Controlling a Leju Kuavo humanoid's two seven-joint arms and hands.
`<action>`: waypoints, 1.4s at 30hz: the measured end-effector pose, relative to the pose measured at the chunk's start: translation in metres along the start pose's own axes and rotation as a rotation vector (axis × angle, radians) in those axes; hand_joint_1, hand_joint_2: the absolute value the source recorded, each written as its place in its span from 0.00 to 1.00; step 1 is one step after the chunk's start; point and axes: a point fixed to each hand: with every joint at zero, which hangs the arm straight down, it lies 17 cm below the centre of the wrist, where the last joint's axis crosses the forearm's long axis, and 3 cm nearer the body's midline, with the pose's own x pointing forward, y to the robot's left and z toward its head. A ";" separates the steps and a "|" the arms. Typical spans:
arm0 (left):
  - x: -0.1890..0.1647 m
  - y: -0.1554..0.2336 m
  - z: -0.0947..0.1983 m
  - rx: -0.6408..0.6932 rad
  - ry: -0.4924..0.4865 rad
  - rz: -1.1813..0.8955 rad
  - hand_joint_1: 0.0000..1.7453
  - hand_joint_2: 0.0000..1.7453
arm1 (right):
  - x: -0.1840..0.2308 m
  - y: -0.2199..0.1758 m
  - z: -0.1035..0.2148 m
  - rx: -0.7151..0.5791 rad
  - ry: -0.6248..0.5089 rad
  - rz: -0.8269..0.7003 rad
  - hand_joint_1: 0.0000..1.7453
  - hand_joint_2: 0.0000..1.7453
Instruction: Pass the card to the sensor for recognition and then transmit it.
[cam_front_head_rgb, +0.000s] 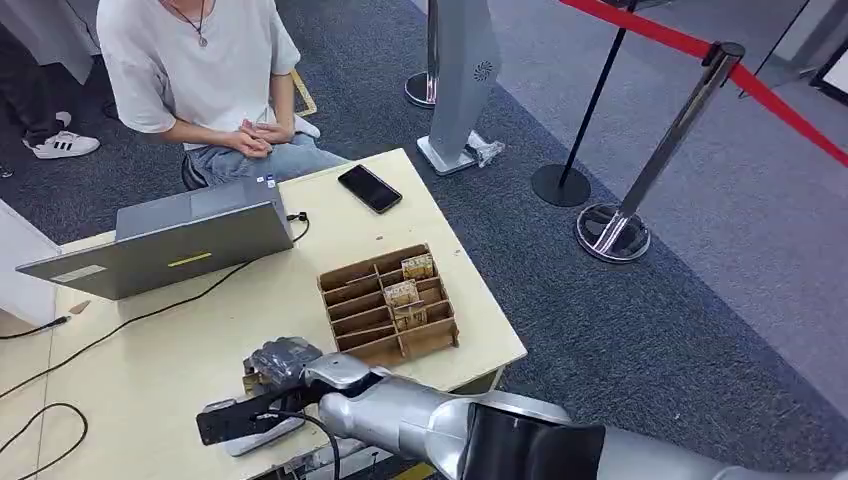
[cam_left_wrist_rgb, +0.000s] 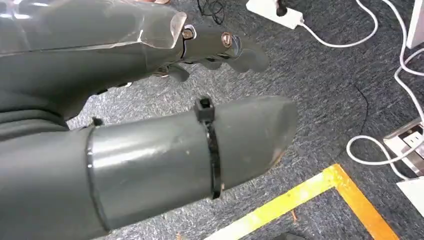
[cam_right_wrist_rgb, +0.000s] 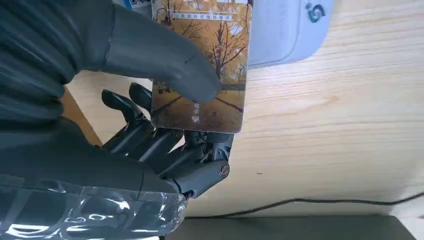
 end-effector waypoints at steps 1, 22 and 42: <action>0.000 0.000 0.000 0.000 0.000 0.000 0.00 0.00 | 0.003 -0.001 0.000 -0.001 -0.010 -0.001 1.00 1.00; -0.007 -0.001 0.001 -0.006 -0.008 0.024 0.00 0.00 | 0.130 -0.122 0.037 -0.183 -0.483 -0.353 1.00 1.00; 0.009 -0.002 -0.001 -0.021 -0.054 -0.041 0.00 0.00 | 0.072 -0.327 0.101 -1.088 -0.220 0.352 1.00 1.00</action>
